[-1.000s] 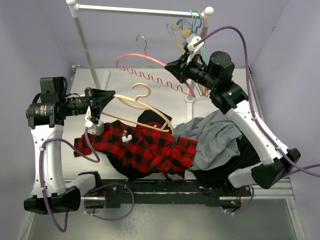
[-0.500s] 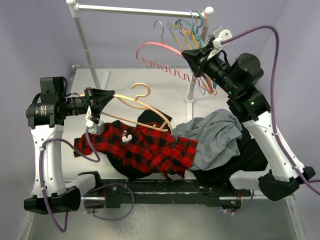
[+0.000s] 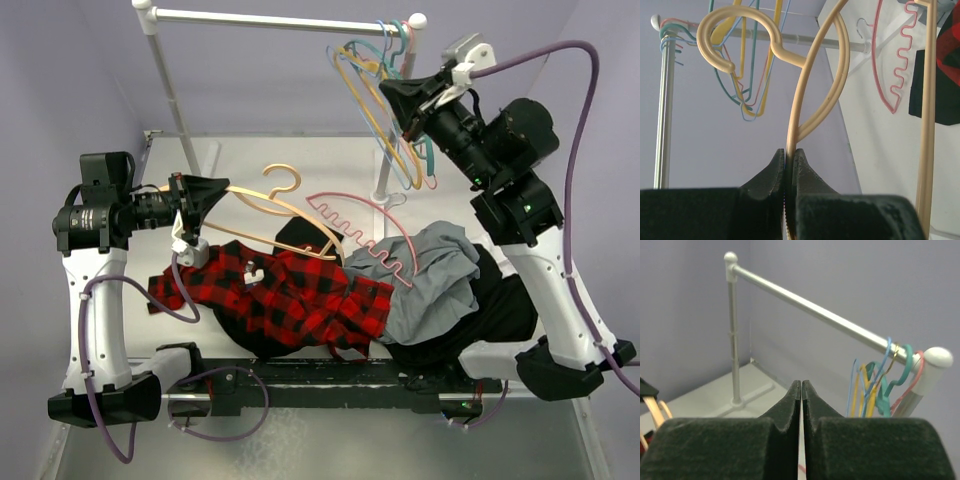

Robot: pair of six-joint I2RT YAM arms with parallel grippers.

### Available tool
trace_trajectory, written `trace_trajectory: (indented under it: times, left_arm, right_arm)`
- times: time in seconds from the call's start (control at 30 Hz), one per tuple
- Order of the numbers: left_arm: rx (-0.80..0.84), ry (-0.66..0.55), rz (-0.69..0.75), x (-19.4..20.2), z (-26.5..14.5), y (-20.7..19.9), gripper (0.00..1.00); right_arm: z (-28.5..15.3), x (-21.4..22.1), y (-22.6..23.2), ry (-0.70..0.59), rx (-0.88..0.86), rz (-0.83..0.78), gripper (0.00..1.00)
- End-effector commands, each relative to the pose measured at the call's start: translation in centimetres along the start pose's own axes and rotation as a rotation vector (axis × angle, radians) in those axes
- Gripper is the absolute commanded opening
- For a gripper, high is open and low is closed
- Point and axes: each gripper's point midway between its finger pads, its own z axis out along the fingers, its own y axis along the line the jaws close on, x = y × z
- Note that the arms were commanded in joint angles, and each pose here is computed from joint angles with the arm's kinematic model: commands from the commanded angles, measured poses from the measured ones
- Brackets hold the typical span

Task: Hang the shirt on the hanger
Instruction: Place the hanger at the center of the board, then hang the shirt on the hanger.

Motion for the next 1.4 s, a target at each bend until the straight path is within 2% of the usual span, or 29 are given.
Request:
trace_trajectory:
  times: [0.0,0.03,0.13,0.23,0.27,0.37,0.53,0.77,0.9,1.03,1.17,1.37]
  left_arm:
    - [-0.028,-0.032,0.021,-0.7,0.0,0.8,0.00]
    - [-0.027,-0.034,0.015,-0.7,0.0,0.7,0.00]
    - [-0.034,-0.047,0.012,-0.8,0.1,0.8,0.00]
    - [-0.048,-0.057,0.002,-0.9,0.1,1.4,0.00]
    - [-0.049,-0.057,-0.012,-1.0,0.0,1.5,0.00]
    - [-0.020,-0.019,-0.066,-0.7,-0.2,0.4,0.00]
    - [0.059,0.087,-0.181,0.4,-1.1,-3.5,0.00]
    - [0.120,0.247,-0.287,1.8,-3.2,-6.8,0.00]
    - [0.122,0.305,-0.322,2.4,-4.1,-7.1,0.00]
    - [0.067,0.311,-0.343,3.5,-5.0,-5.5,0.00]
    - [-0.002,0.290,-0.359,5.5,-7.2,-3.3,0.00]
    - [0.003,0.288,-0.299,7.2,-7.6,-4.3,0.00]
  right_arm:
    - [-0.2,5.5,2.6,0.182,-0.161,-0.042,0.09]
    - [-0.6,7.8,3.5,0.241,-0.203,-0.037,0.13]
    - [-1.5,11.4,5.3,0.289,-0.253,-0.018,0.33]
    - [-2.4,14.5,7.9,0.333,-0.373,0.057,0.64]
    - [-2.8,15.7,8.6,0.357,-0.399,0.084,0.71]
    - [-4.3,18.4,10.3,0.364,-0.465,0.129,0.80]
    - [-7.0,21.1,11.8,0.392,-0.505,0.193,0.84]
    - [-8.6,27.4,12.0,0.562,-0.433,0.290,0.81]
    - [-10.1,28.1,14.0,0.548,-0.516,0.349,0.81]
    - [-10.2,28.6,14.0,0.518,-0.492,0.366,0.82]
    - [-8.8,28.9,14.6,0.505,-0.526,0.409,0.82]
    - [-5.9,28.5,15.6,0.419,-0.632,0.386,0.83]
